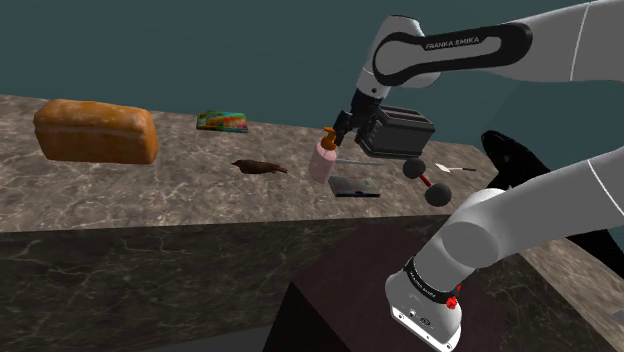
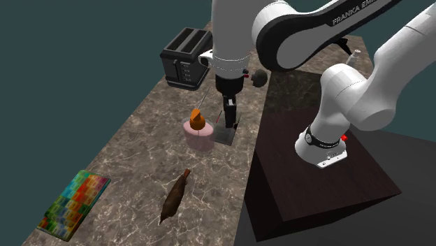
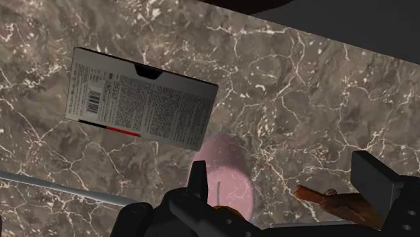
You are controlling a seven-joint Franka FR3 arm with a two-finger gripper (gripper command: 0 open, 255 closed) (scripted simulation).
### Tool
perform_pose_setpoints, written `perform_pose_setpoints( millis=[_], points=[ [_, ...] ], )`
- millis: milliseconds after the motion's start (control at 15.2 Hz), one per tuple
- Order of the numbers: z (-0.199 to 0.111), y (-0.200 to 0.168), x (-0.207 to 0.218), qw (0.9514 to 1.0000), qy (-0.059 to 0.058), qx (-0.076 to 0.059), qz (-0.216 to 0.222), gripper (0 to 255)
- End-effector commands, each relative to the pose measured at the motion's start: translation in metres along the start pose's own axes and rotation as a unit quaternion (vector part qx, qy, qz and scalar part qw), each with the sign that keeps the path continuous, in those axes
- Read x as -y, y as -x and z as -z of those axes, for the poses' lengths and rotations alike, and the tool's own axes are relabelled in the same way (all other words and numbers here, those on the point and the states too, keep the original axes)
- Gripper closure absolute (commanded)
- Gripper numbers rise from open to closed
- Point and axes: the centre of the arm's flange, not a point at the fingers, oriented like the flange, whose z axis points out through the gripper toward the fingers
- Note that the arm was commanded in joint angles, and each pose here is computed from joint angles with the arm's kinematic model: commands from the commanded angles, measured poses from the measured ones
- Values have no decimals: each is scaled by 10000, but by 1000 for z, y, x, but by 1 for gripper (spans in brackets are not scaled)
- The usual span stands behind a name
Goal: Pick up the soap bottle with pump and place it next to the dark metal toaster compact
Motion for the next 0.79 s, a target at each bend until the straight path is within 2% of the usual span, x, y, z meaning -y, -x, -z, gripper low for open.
perform_pose_setpoints(
  millis=[0, 330, 726],
  points=[
    [-19, -17, -7, 9999, 46, -45, -110, 0],
    [-65, -55, -27, 9991, 156, -134, -384, 0],
    [-93, -58, -29, 9990, 161, -138, -398, 0]
  ],
)
